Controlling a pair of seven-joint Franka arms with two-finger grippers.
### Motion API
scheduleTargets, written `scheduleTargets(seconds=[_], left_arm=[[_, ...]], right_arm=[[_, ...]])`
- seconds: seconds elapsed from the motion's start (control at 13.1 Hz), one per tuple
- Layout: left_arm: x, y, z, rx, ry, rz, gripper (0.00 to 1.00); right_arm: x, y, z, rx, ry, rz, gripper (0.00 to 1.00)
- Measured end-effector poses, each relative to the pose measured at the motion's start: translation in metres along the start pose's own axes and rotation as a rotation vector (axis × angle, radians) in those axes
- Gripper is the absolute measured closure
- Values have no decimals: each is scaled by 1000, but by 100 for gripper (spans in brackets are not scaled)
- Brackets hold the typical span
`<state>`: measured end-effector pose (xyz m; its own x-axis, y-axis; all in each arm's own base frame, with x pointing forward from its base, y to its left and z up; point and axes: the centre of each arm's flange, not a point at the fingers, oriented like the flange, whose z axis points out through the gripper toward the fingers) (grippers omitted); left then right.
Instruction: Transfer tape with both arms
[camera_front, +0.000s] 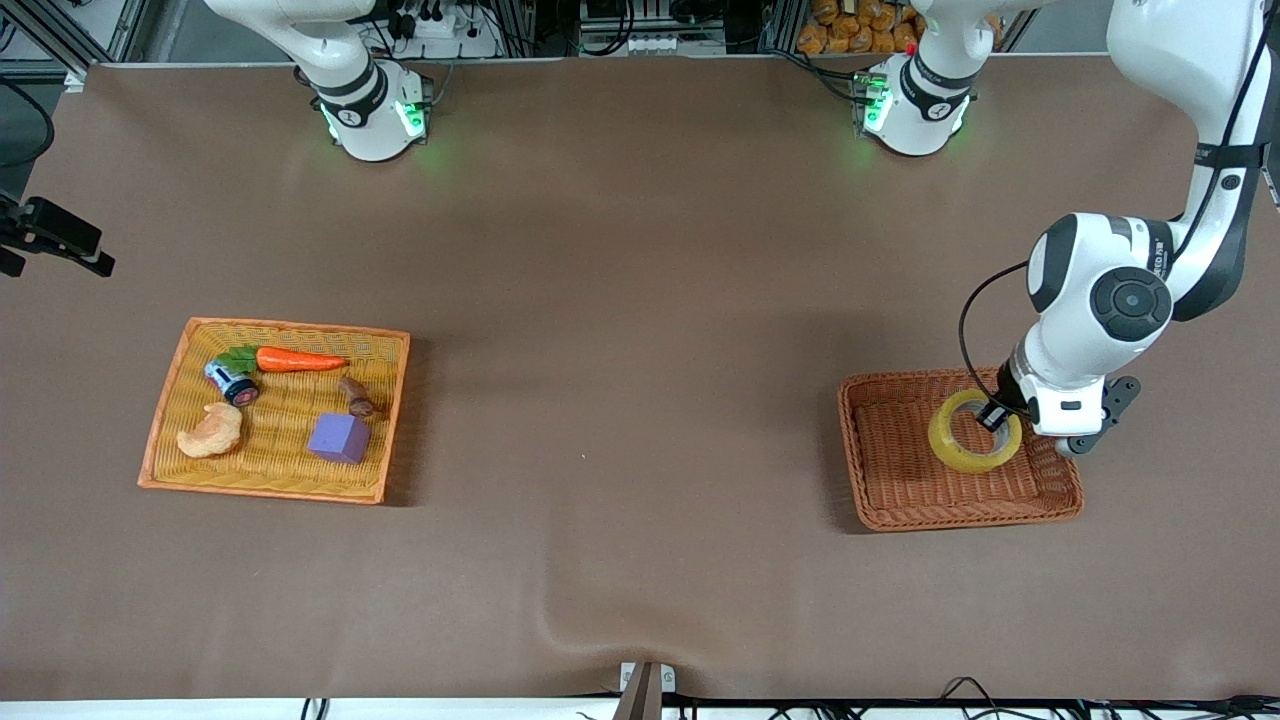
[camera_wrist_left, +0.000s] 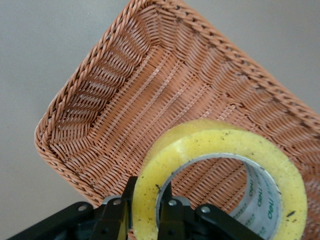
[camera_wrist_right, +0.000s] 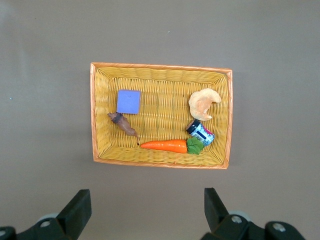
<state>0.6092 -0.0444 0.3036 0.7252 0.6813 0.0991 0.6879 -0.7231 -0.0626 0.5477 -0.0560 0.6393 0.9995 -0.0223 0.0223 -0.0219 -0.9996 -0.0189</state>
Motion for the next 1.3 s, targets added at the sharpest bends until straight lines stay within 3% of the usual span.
scheduleTargets(seconds=[0.46, 0.69, 0.99, 1.07, 1.3], left_arm=[[-7, 1, 42, 36, -53, 19, 78], [-9, 3, 42, 32, -53, 25, 51], [2, 17, 19, -17, -13, 25, 6], [8, 22, 6, -38, 6, 22, 0], [15, 42, -49, -119, 77, 74, 0]], right_arm=[[0, 2, 0, 0, 1, 3, 0], [0, 3, -1, 0, 2, 5, 0], [0, 3, -1, 0, 3, 5, 0], [0, 3, -1, 0, 3, 5, 0], [0, 3, -1, 0, 3, 5, 0]])
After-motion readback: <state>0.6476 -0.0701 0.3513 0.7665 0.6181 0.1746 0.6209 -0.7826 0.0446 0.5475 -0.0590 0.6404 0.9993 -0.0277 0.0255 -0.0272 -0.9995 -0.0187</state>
